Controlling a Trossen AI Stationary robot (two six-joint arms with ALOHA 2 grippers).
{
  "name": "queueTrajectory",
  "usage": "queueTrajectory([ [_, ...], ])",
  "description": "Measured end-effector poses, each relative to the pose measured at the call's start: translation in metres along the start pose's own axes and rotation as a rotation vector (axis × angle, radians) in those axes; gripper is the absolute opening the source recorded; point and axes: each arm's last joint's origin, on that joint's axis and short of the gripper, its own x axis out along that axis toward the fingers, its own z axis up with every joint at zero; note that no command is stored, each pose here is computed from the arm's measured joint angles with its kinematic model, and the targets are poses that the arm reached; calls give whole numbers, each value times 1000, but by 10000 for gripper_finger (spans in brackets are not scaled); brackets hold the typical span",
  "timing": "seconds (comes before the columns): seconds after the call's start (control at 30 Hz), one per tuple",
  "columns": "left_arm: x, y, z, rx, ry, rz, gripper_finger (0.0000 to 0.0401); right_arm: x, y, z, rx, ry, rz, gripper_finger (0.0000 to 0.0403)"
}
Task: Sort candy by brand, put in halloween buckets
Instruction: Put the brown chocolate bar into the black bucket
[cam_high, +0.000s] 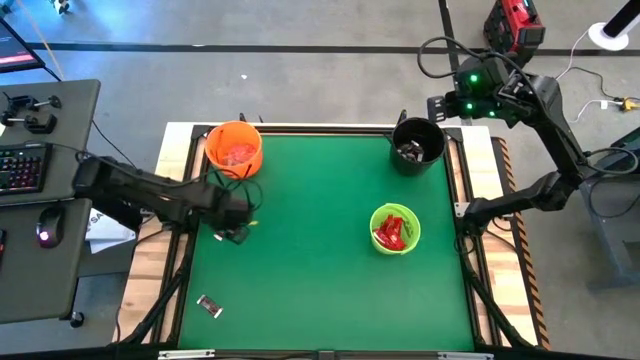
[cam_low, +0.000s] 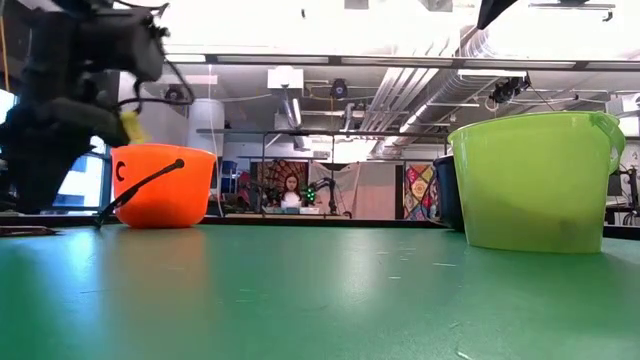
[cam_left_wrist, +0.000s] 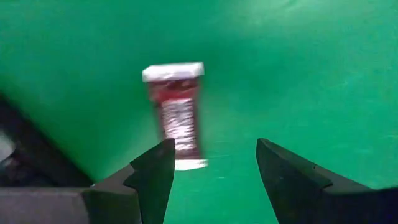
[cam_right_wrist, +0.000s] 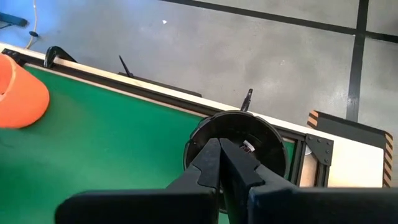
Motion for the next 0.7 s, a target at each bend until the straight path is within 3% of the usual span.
queueTrajectory([
  [0.17,11,6,-2,-44,-33,14,216,0,0,0,26,1,0,0],
  [0.3,18,5,0,-14,-56,-5,216,0,0,0,46,1,0,0],
  [0.7,21,12,-2,31,-55,74,216,0,0,0,48,0,0,0],
])
